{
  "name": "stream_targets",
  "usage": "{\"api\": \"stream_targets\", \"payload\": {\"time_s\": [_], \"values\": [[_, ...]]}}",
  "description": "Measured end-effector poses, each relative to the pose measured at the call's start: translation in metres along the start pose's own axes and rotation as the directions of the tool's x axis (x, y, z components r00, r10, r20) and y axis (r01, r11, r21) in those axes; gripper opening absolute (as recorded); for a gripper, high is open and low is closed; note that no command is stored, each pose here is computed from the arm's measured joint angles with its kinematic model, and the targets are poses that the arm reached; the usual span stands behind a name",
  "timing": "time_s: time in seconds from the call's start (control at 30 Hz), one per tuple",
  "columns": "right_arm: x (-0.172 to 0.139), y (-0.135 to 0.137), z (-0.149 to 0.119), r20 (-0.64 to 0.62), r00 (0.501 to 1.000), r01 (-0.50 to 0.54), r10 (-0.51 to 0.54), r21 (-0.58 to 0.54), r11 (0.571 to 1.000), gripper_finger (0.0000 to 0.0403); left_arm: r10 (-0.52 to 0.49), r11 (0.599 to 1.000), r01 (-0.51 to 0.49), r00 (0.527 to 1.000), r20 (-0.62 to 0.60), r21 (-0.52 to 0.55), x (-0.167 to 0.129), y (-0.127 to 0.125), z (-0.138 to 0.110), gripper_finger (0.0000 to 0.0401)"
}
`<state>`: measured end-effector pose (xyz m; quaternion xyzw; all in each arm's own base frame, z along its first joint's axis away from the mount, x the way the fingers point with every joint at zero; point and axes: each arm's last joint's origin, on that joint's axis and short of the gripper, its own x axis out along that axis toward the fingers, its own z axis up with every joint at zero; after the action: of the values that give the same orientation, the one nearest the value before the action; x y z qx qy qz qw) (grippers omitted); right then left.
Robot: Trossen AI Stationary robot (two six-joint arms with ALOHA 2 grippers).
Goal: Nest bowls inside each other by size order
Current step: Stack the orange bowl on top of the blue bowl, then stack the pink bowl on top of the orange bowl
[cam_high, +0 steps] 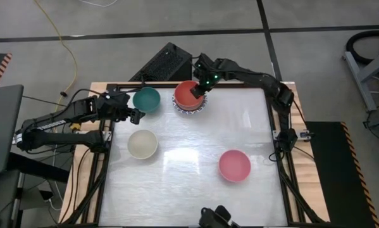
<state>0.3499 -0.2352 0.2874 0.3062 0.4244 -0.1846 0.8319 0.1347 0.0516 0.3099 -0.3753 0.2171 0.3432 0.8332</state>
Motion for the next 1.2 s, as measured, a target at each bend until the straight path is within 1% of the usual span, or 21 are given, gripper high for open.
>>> {"api": "stream_targets", "payload": {"time_s": [0.17,0.27,0.33,0.4,0.47,0.5,0.57,0.67,0.8,0.93,1.07,1.13,1.2], "values": [[-0.052,0.014,-0.009,0.033,0.999,0.002,0.0,-0.072,0.997,0.0141,0.0,1.0,0.0,1.0,0.0,0.015,0.0,0.0,0.0,0.0297],[-0.088,0.021,-0.025,-0.001,1.0,0.013,-0.013,-0.085,0.996,0.0141,0.0,1.0,0.0,1.0,0.0,0.018,0.0,0.0,0.0,0.0297],[-0.113,0.029,-0.042,-0.06,0.998,0.015,-0.02,-0.085,0.996,0.0141,-0.001,1.0,0.001,1.0,0.0,0.019,0.0,0.0,0.0,0.0297],[-0.135,0.037,-0.063,-0.145,0.989,0.019,-0.03,-0.077,0.997,0.0141,-0.001,1.0,0.001,1.0,0.0,0.027,0.0,0.0,0.0,0.0297],[-0.152,0.047,-0.082,-0.212,0.975,0.05,-0.065,-0.077,0.996,0.014,-0.003,1.0,0.003,1.0,0.002,0.03,0.0,0.0,0.0,0.0297],[-0.158,0.052,-0.09,-0.221,0.971,0.078,-0.094,-0.077,0.994,0.014,-0.001,1.0,0.001,1.0,0.0,0.03,0.001,-0.001,0.0,0.0297],[-0.169,0.063,-0.106,-0.199,0.969,0.131,-0.146,-0.084,0.988,0.014,-0.01,1.0,0.01,1.0,-0.015,0.027,0.002,-0.001,0.0,0.0297],[-0.177,0.077,-0.136,-0.166,0.969,0.17,-0.181,-0.076,0.982,0.014,-0.036,0.999,0.037,0.998,-0.05,0.028,0.005,-0.003,-0.001,0.0297],[-0.173,0.089,-0.184,-0.166,0.968,0.191,-0.19,-0.015,0.982,0.0141,-0.058,0.997,0.062,0.993,-0.099,0.035,0.013,-0.007,-0.001,0.0297],[-0.159,0.096,-0.233,-0.159,0.977,0.151,-0.139,0.066,0.986,0.0142,-0.089,0.994,0.096,0.988,-0.13,0.05,0.023,-0.012,0.0,0.0297],[-0.143,0.1,-0.272,-0.143,0.987,0.096,-0.077,0.131,0.987,0.0142,-0.128,0.989,0.14,0.976,-0.176,0.057,0.033,-0.017,0.0,0.0297],[-0.136,0.1,-0.289,-0.139,0.986,0.111,-0.092,0.137,0.984,0.0143,-0.132,0.988,0.144,0.975,-0.179,0.058,0.038,-0.019,0.001,0.0297],[-0.129,0.097,-0.304,-0.127,0.982,0.158,-0.142,0.124,0.98,0.0143,-0.124,0.988,0.138,0.976,-0.181,0.068,0.043,-0.02,0.001,0.0297]]}}
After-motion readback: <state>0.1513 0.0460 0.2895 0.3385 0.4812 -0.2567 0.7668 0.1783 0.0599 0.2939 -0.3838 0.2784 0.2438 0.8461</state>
